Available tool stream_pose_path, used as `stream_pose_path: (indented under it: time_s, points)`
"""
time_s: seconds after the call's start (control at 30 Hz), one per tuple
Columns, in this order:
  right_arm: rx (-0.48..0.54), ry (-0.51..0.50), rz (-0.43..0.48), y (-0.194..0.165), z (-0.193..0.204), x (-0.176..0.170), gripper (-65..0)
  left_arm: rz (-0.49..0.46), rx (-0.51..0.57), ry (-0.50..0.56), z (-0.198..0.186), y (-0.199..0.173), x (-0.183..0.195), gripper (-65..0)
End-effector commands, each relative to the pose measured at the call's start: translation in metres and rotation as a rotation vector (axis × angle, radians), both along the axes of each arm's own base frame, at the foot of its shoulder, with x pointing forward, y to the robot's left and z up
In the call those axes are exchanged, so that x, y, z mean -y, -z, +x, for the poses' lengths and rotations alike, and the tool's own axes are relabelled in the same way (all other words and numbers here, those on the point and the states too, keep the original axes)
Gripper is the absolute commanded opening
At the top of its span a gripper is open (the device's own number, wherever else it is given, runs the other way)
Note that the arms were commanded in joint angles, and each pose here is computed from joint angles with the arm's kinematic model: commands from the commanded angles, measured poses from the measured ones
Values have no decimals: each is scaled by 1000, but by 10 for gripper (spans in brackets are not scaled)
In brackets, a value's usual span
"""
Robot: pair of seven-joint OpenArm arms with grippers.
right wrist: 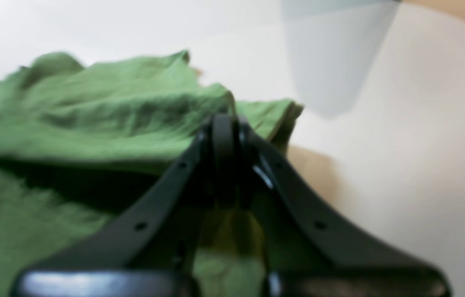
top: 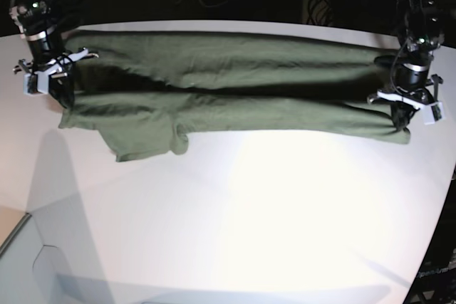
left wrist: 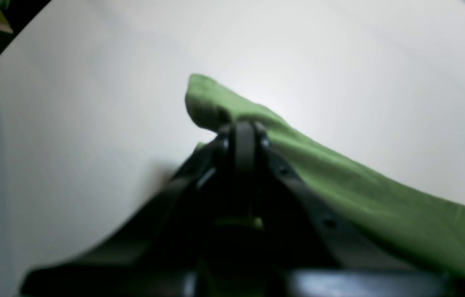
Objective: Layout the t-shirt on the table in an organized manner, then fold the t-shirt properly
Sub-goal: 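Lift the hem side with both grippers and fold it over toward the collar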
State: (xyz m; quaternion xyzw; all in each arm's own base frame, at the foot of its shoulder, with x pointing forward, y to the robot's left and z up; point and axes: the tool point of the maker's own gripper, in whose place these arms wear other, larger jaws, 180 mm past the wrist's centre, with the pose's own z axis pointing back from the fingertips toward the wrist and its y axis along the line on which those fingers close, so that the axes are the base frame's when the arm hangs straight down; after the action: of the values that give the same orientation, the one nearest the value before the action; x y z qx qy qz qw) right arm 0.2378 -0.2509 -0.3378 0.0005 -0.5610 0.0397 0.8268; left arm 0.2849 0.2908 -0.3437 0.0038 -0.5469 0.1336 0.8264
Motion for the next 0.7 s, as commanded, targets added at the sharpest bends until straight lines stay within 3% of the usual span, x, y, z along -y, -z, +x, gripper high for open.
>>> stream_pose_path:
  time_s: [0.0,0.67]
  points:
    - [45,-2,-14,-13,1,7,-650,29,38,1,3,-12,-6,-647]
    - [-68,0,5,16,-34,5,-650,39,-23,5,-18,3,-8,-647]
